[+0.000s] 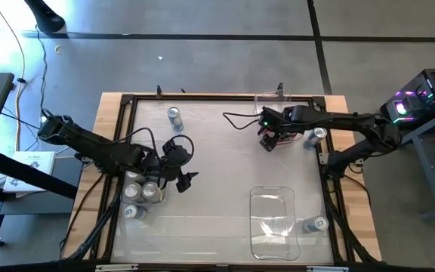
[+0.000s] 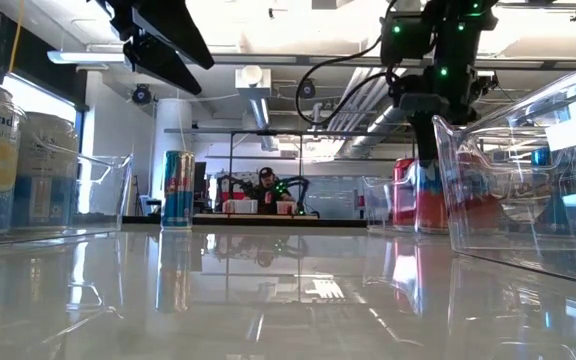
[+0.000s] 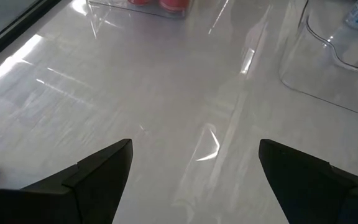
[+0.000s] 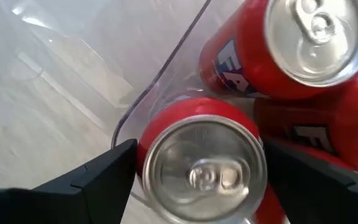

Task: Sort soda cans
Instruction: Put the red soda can into the top right transparent bin, then put the bottom right blue soda can into the bottom right transparent bin

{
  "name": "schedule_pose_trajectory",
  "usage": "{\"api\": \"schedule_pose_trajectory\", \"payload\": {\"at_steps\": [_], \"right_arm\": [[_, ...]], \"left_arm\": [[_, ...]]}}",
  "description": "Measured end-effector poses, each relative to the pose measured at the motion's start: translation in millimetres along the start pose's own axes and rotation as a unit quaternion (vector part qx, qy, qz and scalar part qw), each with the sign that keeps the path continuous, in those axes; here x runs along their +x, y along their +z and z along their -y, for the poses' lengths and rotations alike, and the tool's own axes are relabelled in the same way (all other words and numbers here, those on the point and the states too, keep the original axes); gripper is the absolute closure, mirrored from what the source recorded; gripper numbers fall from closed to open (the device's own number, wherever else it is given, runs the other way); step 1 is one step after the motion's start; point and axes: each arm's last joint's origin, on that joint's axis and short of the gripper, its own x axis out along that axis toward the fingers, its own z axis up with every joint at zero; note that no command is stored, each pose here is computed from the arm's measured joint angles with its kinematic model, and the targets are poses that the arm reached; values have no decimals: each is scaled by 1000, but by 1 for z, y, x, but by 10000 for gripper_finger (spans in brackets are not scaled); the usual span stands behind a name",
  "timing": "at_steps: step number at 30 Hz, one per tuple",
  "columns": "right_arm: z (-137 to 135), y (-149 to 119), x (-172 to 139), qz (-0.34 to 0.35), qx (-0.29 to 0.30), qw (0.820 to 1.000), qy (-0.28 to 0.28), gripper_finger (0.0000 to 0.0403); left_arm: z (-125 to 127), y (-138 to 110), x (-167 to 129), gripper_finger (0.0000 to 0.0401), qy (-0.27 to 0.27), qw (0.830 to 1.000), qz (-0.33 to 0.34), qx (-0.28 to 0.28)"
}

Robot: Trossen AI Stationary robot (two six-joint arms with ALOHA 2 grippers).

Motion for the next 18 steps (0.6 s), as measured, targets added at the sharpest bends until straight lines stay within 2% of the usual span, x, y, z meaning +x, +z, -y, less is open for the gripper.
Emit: {"api": "schedule_pose_trajectory", "payload": {"at_steps": [4,11,14,18], "right_arm": [[2,5,-14,5,-1,1000,-14,71],[-4,9,-57,22,-16,998,-59,70],[-17,-2,-77,25,-23,996,-76,70],[-48,-34,-108,6,-71,996,-45,70]], "left_arm": [[-1,1,1,56,1,1000,0,-2],[-1,1,0,56,4,1000,2,4],[1,0,-1,56,9,1000,7,10],[6,-4,-4,56,9,1000,11,18]]}}
